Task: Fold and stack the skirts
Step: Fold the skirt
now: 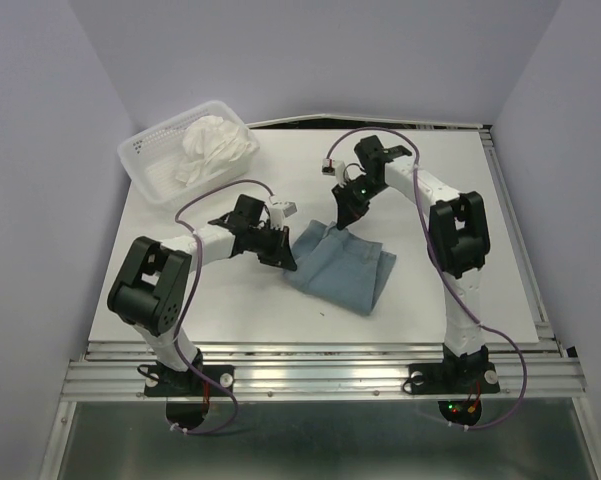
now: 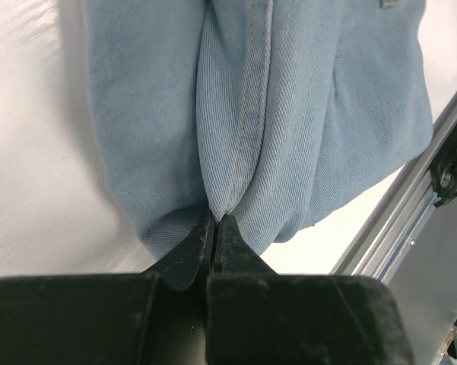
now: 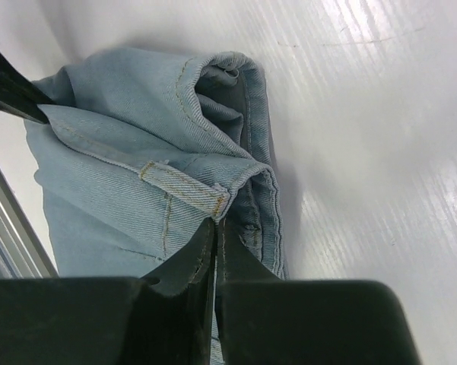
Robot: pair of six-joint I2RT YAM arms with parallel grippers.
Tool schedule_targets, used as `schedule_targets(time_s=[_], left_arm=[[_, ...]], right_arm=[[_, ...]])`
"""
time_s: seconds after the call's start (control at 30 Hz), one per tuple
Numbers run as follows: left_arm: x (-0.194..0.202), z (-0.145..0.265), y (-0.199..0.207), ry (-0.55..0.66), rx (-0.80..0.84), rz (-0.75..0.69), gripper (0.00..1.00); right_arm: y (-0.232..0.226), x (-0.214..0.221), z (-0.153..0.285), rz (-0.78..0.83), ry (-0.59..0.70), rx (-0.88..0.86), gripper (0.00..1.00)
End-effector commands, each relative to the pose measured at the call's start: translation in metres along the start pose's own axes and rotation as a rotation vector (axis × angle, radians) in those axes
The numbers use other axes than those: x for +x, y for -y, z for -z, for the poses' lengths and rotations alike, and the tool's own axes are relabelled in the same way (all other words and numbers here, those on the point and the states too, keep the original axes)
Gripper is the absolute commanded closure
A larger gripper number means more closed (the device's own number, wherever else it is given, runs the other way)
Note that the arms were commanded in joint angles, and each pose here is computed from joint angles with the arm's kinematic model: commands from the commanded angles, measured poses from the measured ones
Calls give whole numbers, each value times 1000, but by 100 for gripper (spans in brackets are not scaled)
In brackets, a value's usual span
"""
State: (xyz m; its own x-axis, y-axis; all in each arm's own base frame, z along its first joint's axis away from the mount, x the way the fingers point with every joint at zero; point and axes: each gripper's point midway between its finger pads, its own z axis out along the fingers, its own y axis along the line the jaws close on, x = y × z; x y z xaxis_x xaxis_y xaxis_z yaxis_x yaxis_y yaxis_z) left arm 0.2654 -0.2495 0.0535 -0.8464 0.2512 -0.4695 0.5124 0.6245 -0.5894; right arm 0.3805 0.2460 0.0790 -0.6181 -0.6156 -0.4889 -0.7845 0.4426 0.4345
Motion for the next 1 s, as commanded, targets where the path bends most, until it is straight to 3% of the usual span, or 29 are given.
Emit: schedule_targets(time_s=[0.0,0.13,0.2,0.23,0.27,0.37,0.57,0.67,0.73,0.87,0.97], left_arm=[[-6,8,-4,65,-52,20,100],[-9,10,-8,91,-84,35,100],[-10,9,-7,92,-79,42,100],[-13,9,-5,93,-69,40,90],[-17,10,-2,99,-56,28,62],[-39,29,4,167,-101,-37,40],[-99,85,42,398,-128,-223,38],[-93,77,64,345,-9,-252,38],[-86,59,80,274,94,-258,46],[-67,30,121,166,366,-201,55],[-59,4,116,108,415,-68,55]], right_arm=[[2,-37,21,55,115,80,99],[8,-46,21,32,130,97,92],[10,-51,26,19,129,121,41],[12,-52,32,10,127,157,25],[13,-54,38,5,133,183,5],[2,-62,69,1,186,245,3],[-44,-56,100,-147,286,202,12],[-74,-27,76,-285,249,24,18],[-90,-4,58,-375,234,-85,19],[-104,27,36,-464,225,-184,24],[-105,39,28,-485,231,-191,24]])
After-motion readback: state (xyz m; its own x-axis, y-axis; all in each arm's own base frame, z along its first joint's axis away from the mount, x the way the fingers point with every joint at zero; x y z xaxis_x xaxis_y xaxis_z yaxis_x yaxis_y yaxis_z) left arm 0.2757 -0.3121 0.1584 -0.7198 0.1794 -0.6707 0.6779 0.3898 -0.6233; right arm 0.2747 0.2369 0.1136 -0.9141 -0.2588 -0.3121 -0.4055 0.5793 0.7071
